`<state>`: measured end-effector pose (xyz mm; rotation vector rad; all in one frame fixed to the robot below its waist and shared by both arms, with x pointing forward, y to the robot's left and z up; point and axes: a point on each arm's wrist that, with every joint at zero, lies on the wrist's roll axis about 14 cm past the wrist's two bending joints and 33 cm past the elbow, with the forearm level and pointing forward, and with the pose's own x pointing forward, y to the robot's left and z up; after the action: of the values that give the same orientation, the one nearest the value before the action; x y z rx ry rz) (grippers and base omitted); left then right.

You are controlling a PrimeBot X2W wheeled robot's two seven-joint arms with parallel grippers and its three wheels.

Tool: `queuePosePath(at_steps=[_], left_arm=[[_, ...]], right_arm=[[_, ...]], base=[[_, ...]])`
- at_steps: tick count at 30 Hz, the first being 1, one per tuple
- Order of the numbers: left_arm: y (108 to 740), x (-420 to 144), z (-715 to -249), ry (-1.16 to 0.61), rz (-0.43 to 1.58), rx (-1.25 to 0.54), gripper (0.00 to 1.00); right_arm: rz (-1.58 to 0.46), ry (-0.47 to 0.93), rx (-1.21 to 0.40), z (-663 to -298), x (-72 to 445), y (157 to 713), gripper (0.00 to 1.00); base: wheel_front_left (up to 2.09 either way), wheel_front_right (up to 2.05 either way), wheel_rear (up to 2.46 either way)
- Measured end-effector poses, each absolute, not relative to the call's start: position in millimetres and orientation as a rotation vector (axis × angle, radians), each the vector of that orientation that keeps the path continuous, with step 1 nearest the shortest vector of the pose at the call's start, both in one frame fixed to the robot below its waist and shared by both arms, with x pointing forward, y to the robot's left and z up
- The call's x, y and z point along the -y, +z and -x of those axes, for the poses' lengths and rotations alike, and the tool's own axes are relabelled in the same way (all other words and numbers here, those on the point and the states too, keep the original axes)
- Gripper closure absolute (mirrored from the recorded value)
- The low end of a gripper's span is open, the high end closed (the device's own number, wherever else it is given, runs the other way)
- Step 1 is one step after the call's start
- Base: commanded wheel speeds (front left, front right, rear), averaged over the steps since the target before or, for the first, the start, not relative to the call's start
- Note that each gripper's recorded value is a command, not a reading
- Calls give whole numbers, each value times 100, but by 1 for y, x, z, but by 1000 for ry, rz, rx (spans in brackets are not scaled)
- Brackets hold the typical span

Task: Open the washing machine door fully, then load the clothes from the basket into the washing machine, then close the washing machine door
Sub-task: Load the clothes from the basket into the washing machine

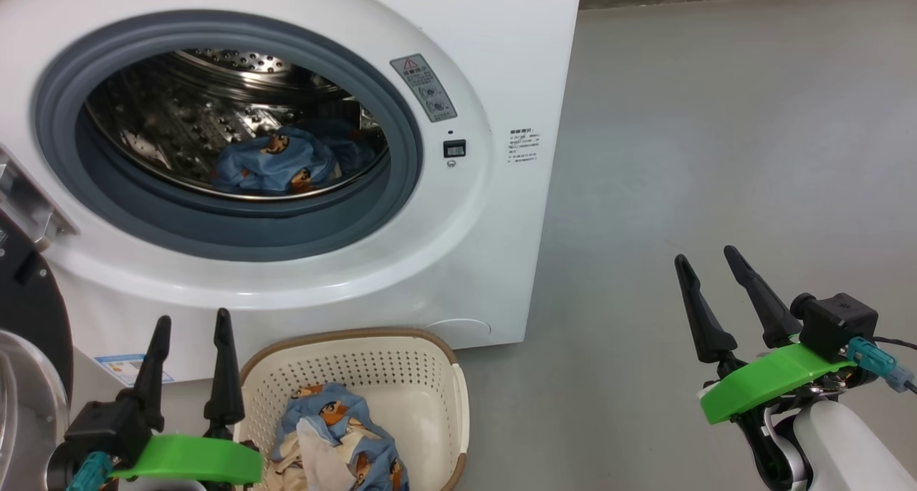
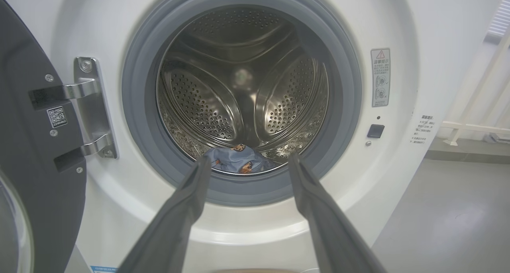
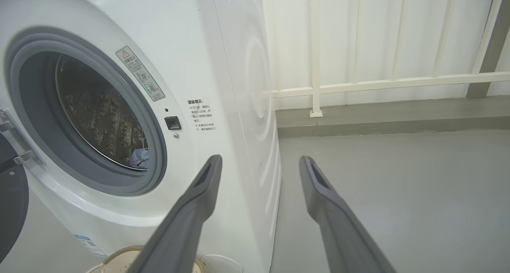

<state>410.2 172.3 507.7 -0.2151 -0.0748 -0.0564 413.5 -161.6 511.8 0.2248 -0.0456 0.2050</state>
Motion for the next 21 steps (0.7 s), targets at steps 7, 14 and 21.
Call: queuePosePath(at_steps=[7, 14, 21], left_arm=[[505, -171, -411, -58, 216, 67, 0], [501, -170, -413, -58, 217, 55, 0], [484, -165, -414, -67, 218, 4, 0]], right_arm=[[-225, 203, 38, -414, 162, 509, 0], [-225, 199, 31, -415, 163, 506, 0], [-230, 191, 15, -416, 165, 500, 0]], base=[[0, 0, 0], [0, 0, 0], [0, 0, 0]])
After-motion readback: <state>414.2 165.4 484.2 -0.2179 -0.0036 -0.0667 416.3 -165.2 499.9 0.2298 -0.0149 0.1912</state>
